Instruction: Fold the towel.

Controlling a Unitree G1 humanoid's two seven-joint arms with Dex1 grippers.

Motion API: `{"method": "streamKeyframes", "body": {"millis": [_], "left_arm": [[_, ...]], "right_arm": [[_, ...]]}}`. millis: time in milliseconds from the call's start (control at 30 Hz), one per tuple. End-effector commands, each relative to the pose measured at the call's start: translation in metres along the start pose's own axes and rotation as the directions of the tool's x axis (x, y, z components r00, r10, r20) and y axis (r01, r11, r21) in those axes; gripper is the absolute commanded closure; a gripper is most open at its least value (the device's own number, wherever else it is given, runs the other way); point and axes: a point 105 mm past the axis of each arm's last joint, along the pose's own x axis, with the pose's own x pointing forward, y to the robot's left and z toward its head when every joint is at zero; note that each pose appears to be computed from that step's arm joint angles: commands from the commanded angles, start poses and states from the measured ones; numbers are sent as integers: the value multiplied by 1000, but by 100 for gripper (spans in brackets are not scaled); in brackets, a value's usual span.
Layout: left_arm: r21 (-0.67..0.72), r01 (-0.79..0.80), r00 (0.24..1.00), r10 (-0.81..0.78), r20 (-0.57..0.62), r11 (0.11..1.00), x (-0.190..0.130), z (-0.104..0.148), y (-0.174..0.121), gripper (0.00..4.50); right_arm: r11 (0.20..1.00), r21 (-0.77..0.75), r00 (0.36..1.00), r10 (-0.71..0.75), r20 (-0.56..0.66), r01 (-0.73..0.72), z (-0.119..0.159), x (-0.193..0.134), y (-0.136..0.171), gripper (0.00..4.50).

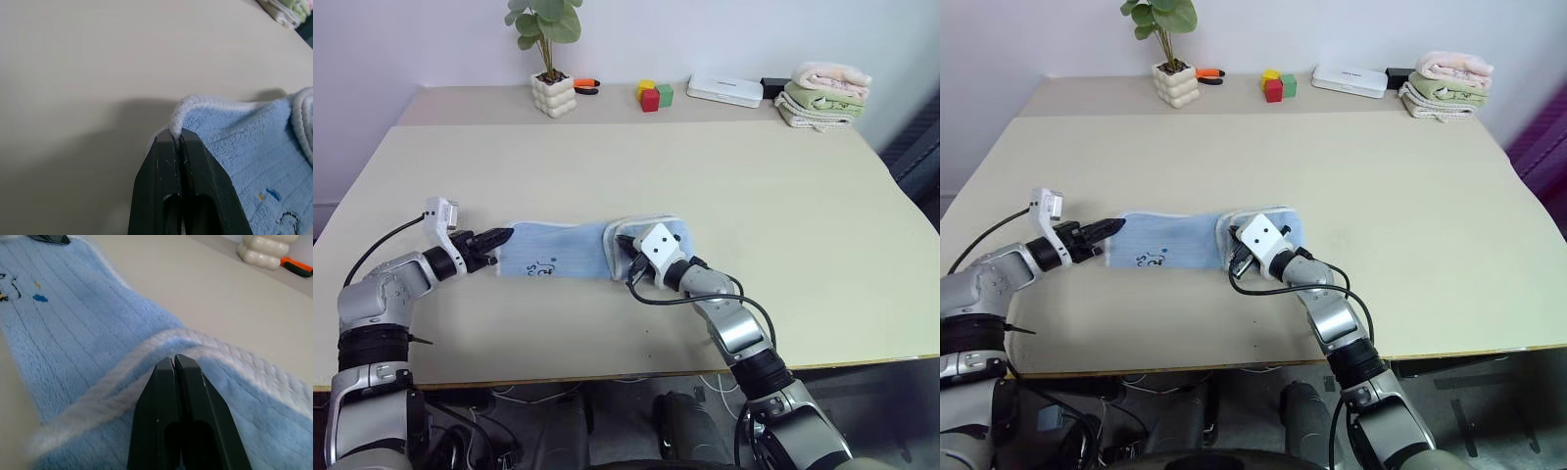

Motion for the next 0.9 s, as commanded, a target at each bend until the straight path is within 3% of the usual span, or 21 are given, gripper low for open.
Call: {"method": "streamKeyframes", "body": {"millis": [33, 167, 200, 333, 467, 533, 733, 900], "left_arm": [[24, 1, 999, -2, 48, 1000, -3, 7, -3, 448], [33, -23, 999, 22, 37, 999, -1, -1, 1, 448], [29, -20, 999, 19, 44, 999, 0, 0, 1, 422], [95, -66, 994, 58, 88, 993, -1, 10, 7, 274], [76, -72, 990, 63, 123, 994, -6, 19, 12, 72], [73, -93, 988, 82, 134, 993, -9, 22, 15, 13], [43, -123, 969, 111, 222, 991, -22, 43, 19, 13], [80, -27, 957, 2, 289, 996, -23, 61, -7, 13]], "right_arm": [[1000, -24, 999, 5, 45, -3, 14, 2, -1, 450], [1000, -27, 999, 7, 45, -6, 14, 3, -2, 450], [1000, -28, 999, 7, 45, -6, 14, 3, -2, 450], [1000, -27, 999, 6, 44, -5, 14, 3, -2, 450], [1000, -25, 999, 5, 45, -4, 14, 3, -2, 450], [1000, -24, 999, 5, 46, -4, 14, 3, -2, 450], [1000, -25, 999, 8, 49, -7, 15, 4, -2, 450], [999, -53, 998, 14, 54, -11, 19, 3, -6, 450]]}}
